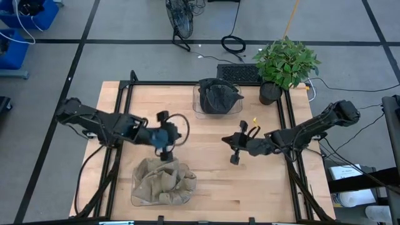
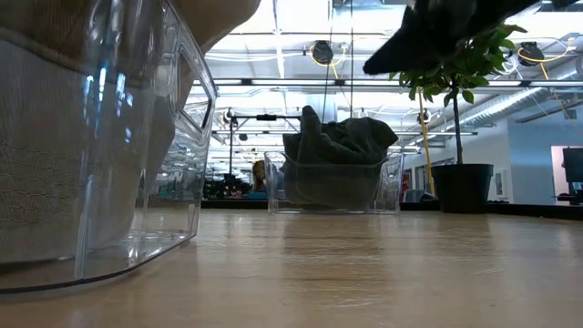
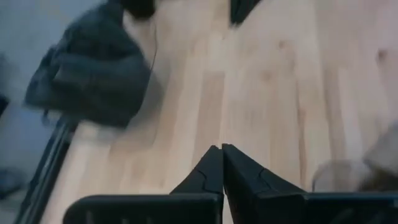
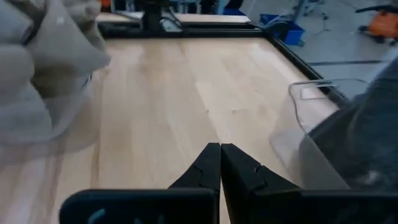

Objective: Pick & Place hat
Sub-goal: Return to Home Position

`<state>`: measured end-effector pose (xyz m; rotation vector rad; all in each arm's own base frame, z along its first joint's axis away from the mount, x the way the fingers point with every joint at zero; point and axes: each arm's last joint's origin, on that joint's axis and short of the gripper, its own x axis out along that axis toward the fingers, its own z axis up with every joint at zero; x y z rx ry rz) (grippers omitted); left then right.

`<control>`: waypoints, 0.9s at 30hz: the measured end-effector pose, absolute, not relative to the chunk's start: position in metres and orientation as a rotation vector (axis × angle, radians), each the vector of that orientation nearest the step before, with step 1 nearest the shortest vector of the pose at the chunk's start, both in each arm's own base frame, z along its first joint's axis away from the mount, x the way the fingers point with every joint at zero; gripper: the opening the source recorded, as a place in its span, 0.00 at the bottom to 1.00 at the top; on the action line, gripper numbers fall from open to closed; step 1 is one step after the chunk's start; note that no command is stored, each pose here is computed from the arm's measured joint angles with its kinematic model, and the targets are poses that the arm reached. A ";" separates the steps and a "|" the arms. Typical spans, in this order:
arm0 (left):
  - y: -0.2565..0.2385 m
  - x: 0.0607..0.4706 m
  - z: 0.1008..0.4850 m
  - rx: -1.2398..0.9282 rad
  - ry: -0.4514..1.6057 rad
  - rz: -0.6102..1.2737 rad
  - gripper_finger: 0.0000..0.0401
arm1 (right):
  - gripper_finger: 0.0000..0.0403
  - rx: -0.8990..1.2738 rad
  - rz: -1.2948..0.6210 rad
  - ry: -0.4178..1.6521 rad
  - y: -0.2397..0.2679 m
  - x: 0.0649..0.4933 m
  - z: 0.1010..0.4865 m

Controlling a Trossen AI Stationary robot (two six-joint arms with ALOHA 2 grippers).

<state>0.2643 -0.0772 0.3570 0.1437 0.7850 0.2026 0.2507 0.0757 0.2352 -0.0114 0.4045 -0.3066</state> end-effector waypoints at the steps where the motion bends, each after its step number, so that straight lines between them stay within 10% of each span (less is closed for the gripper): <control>1: -0.072 0.267 0.353 0.136 0.754 0.180 0.03 | 0.00 -0.028 -0.298 0.415 0.071 0.252 0.233; 27: 0.010 0.183 0.203 -0.153 0.189 0.233 0.01 | 0.00 0.140 -0.154 0.266 -0.032 0.169 0.189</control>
